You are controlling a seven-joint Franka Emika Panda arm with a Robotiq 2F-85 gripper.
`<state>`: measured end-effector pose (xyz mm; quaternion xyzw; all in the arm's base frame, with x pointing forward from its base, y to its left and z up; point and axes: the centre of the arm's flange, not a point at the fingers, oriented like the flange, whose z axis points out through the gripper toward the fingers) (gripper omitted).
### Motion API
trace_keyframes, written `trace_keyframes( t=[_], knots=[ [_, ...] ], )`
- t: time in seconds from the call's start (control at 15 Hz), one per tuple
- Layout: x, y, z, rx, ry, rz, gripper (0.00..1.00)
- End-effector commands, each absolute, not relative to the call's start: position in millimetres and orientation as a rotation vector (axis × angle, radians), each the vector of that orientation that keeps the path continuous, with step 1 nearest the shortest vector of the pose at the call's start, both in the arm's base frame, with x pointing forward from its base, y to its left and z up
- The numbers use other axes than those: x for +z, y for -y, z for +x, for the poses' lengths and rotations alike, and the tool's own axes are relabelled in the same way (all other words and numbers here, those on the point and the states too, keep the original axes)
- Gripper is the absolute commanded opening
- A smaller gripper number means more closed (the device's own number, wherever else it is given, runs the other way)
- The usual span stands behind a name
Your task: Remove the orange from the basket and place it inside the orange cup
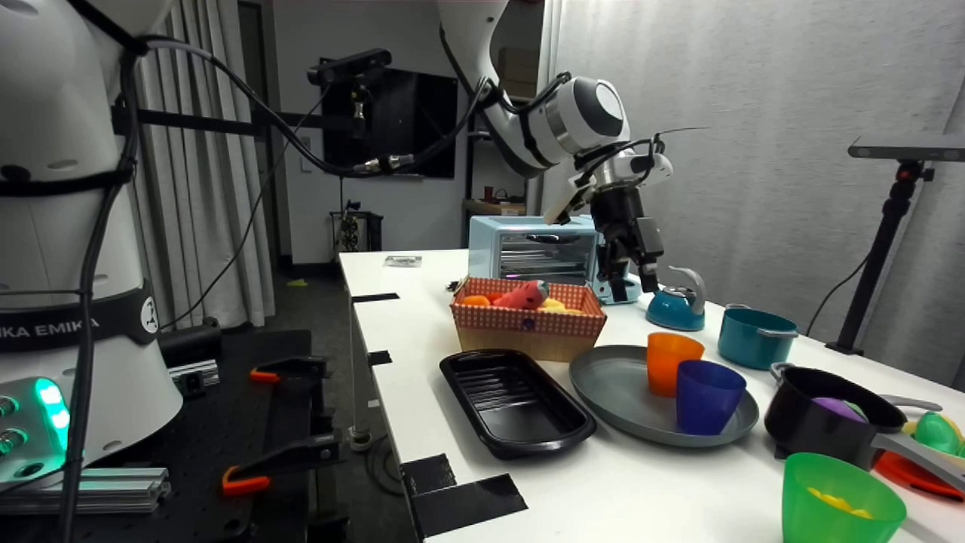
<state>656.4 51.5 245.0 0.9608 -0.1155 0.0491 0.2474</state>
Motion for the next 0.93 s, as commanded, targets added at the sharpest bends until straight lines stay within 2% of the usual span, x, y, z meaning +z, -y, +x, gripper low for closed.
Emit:
trace_keyframes(
  t=[0.0,0.87],
  knots=[
    [267.9,-57.0,617.6,0.152,0.309,2.61,1.0],
    [304.3,-82.2,540.3,0.161,0.31,2.626,1.0]
  ],
)
